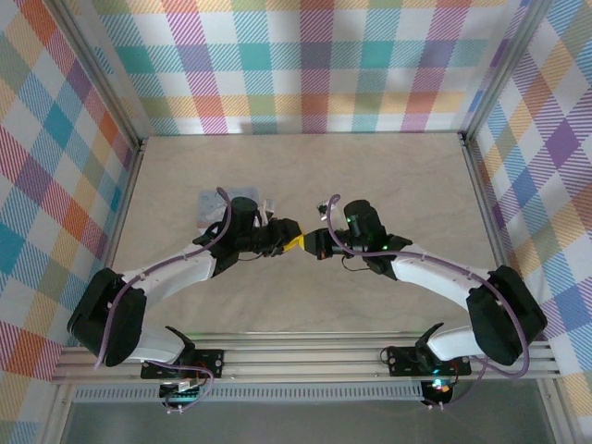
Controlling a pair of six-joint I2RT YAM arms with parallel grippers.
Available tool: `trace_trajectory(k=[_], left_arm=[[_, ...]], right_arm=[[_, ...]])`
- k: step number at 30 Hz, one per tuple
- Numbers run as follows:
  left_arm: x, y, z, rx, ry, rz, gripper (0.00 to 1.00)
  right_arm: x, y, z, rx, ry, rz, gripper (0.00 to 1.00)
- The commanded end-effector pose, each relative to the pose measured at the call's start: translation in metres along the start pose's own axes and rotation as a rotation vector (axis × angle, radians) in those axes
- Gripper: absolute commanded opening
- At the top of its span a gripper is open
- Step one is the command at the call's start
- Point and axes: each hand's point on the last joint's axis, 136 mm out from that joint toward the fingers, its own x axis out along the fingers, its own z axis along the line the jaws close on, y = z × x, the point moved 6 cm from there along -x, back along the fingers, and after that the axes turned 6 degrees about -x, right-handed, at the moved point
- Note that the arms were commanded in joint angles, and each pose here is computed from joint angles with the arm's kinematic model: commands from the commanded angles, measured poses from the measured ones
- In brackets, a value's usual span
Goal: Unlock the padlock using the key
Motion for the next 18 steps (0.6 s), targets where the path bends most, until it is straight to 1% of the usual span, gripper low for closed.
trace_trajectory(k=[1,7,9,17,18], left_arm=[[0.003,0.007,-0.001,0.0,0.026,0.032,0.25],[-0.004,0.007,0.0,0.033,0.014,-0.007,0.05],[-0.006,0.005,-0.001,0.058,0.002,-0.026,0.0],[-0.015,0.002,-0.016,0.178,0.005,-0.068,0.0],[-0.016,0.001,-0.019,0.193,0.012,-0.075,0.0]], right_arm=[[0.003,0.002,-0.001,0.014,-0.026,-0.015,0.0],[0.008,0.001,-0.004,0.043,-0.013,-0.003,0.0],[0.007,0.0,-0.004,0.05,-0.01,-0.007,0.04],[0.0,0.002,-0.004,0.056,0.016,-0.023,0.19],[-0.002,0.003,-0.004,0.054,0.026,-0.026,0.22]])
